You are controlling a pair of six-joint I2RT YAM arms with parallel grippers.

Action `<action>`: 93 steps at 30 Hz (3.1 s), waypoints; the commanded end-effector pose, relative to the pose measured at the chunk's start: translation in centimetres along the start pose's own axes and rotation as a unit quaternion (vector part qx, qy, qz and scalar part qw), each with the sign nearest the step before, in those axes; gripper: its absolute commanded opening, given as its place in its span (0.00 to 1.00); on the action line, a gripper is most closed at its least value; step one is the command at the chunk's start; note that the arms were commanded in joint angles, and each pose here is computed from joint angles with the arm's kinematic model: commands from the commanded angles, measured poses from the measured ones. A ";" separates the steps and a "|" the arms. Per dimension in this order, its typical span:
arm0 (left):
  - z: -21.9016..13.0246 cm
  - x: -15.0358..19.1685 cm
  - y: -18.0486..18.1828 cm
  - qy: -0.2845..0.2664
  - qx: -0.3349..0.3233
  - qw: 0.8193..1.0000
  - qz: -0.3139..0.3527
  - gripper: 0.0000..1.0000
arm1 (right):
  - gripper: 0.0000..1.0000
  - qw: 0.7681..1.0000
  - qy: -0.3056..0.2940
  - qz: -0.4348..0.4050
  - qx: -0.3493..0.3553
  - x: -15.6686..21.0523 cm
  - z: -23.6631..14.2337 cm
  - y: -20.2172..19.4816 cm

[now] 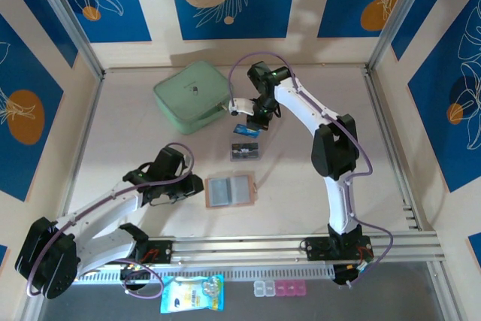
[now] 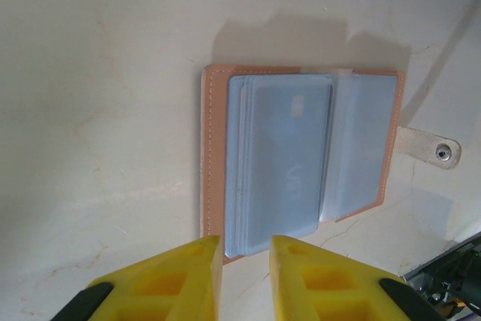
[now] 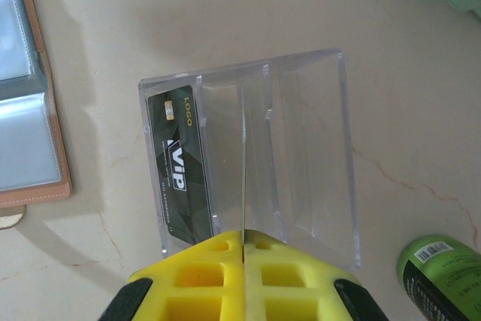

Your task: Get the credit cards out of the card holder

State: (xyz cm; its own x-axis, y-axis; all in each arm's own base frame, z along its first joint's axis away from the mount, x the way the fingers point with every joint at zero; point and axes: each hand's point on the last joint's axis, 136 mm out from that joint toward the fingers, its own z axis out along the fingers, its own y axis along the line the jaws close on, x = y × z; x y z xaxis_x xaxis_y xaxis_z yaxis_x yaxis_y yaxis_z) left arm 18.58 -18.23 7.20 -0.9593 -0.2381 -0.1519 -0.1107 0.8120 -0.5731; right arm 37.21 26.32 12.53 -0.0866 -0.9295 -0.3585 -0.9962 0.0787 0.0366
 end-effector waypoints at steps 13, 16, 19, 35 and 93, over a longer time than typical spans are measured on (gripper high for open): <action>-0.1 0.5 1.8 0.010 -0.029 0.999 -0.011 0.24 | 0.03 0.997 0.001 0.012 -0.073 0.2 3.0 1.1; -0.2 0.5 1.8 0.008 -0.029 0.999 -0.012 0.24 | 0.07 0.997 0.007 0.015 -0.069 0.4 3.1 0.9; -0.2 0.5 1.8 0.009 -0.029 0.999 -0.012 0.24 | 0.18 0.998 0.009 0.017 -0.053 0.4 2.7 0.3; -0.2 0.5 1.7 0.009 -0.027 1.000 -0.013 0.24 | 0.19 0.998 -0.024 0.053 0.015 -1.1 1.2 -2.3; 3.1 1.3 0.2 0.038 0.043 0.998 -0.005 0.17 | 0.13 0.853 -0.192 0.484 0.009 -5.1 0.5 6.5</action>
State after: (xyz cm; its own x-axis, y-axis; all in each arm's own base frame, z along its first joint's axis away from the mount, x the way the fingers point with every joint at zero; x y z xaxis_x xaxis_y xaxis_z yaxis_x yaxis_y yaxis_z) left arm 18.29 -19.31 4.32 -0.9732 -0.2100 -0.0936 -0.1106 0.7845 -0.6102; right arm 32.20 30.13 12.86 -0.7579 -0.4262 -0.4939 -0.6051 0.7422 0.2881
